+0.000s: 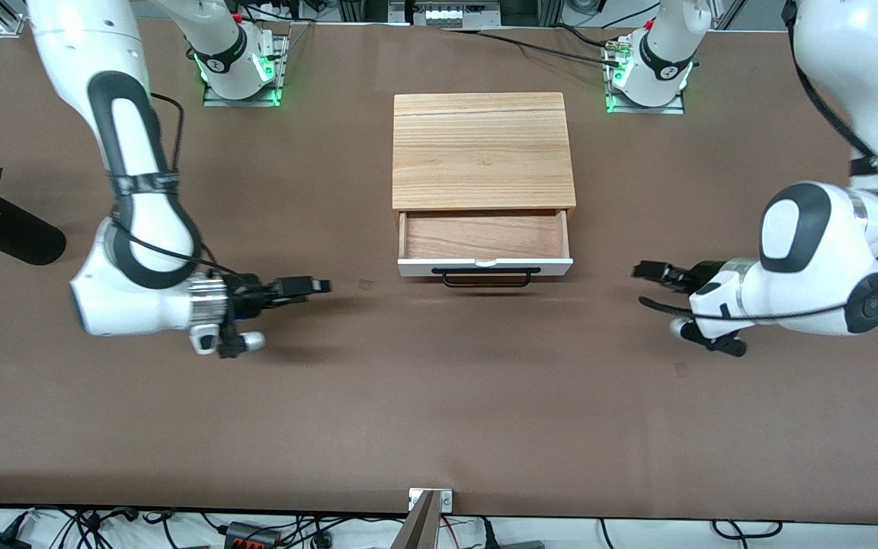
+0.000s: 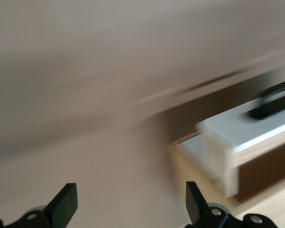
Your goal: Pull top drawer with both arms simultaneously
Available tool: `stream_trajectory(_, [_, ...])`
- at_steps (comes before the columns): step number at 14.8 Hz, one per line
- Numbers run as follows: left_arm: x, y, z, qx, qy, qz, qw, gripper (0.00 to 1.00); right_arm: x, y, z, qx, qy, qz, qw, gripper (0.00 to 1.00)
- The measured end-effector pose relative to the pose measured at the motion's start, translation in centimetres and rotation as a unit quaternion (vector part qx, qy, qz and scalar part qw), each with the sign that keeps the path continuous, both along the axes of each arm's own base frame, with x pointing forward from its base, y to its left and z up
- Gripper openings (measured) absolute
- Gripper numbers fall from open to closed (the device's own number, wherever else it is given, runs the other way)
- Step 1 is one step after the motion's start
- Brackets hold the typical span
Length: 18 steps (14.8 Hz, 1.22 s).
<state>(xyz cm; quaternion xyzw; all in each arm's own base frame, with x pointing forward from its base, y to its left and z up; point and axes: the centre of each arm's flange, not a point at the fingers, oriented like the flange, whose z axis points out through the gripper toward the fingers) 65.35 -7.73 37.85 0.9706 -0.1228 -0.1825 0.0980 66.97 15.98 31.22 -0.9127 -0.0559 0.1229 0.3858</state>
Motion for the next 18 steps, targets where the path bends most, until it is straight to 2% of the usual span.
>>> stream_trajectory(3, [-0.9,2.2,3.7,0.077,-0.009,-0.011,0.997,1.0,0.5,-6.6,3.7,-0.022,0.004,-0.007,1.0,1.0])
stream_trajectory(7, [-3.6,5.6,10.4,0.105,-0.041,0.018,0.993,1.0,0.8,-13.8,7.9,-0.079,-0.002,-0.016,0.997,1.0])
stream_trajectory(8, [-4.5,6.2,12.2,0.106,-0.06,0.024,0.992,1.0,0.8,-15.3,8.3,-0.096,-0.005,-0.022,0.995,1.0])
stream_trajectory(10, [-5.9,6.7,15.2,0.103,-0.122,0.033,0.987,1.0,0.8,-17.4,9.3,-0.129,-0.008,-0.029,0.991,1.0])
stream_trajectory(12, [-6.8,6.7,16.5,0.097,-0.189,0.04,0.976,1.0,0.7,-18.9,11.1,-0.168,-0.015,-0.034,0.985,1.0])
stream_trajectory(13, [-7.1,6.7,16.6,0.094,-0.209,0.043,0.972,1.0,0.4,-19.9,12.4,-0.185,-0.02,-0.035,0.982,1.0])
stream_trajectory(15, [-7.4,6.6,16.1,0.087,-0.216,0.067,0.97,1.0,-0.6,-21.1,15.0,-0.238,-0.029,-0.018,0.971,1.0])
stream_trajectory(18, [-7.9,6.5,15.4,0.091,-0.19,0.112,0.971,1.0,-2.3,-19.7,18.4,-0.339,-0.022,-0.018,0.941,1.0])
